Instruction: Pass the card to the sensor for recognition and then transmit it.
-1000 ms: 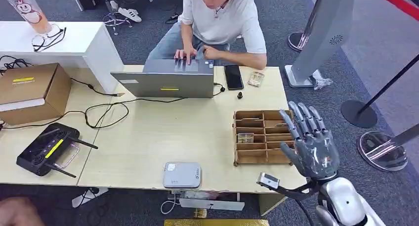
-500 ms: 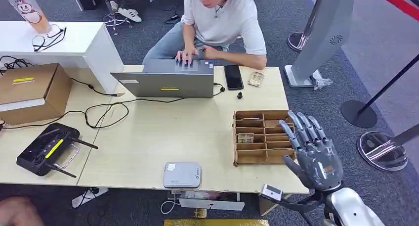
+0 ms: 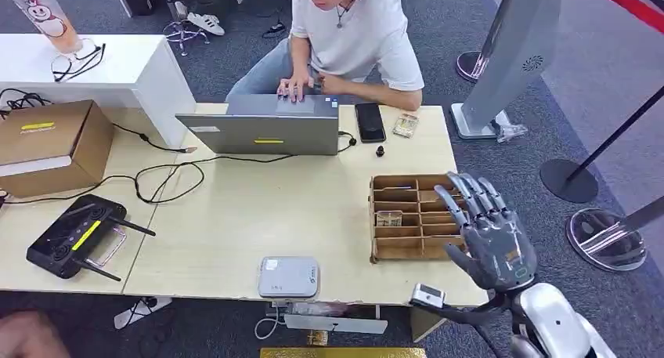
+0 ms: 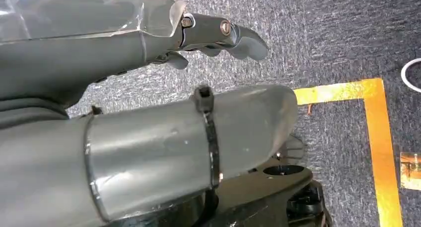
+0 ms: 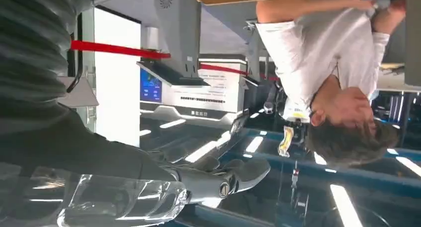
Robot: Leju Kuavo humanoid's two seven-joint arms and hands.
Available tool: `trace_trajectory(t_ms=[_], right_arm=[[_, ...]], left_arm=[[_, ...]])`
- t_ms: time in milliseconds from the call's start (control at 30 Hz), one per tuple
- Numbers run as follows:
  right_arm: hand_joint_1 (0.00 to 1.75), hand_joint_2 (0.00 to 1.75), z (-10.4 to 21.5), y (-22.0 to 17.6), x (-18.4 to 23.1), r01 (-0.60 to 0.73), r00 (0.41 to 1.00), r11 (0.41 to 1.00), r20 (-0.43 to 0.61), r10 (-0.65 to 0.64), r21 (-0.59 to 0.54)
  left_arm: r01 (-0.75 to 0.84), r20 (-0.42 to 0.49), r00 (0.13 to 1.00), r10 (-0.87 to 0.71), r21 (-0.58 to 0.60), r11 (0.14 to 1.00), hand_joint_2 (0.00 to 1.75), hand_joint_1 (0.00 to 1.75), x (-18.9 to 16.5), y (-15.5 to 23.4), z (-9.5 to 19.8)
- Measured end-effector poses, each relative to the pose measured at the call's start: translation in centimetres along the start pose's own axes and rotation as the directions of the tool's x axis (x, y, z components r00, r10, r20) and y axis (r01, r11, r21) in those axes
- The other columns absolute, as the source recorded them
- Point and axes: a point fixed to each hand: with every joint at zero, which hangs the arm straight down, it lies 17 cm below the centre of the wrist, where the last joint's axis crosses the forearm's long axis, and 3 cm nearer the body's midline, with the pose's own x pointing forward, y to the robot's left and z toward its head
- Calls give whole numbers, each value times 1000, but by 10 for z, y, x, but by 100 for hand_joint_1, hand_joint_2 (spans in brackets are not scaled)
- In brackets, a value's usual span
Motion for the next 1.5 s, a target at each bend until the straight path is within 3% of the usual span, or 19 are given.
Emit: trace_trajectory(t_ms=[700, 1500], right_arm=[[0, 175, 24, 48, -37, -28, 993, 971, -107, 55, 239], [0, 175, 32, 67, -49, -32, 990, 940, -116, 76, 341]], left_arm=[[-2, -1, 1000, 2, -14, 1000, 0, 0, -1, 0, -1], [-5, -3, 1000, 5, -11, 1000, 0, 0, -2, 2, -1]])
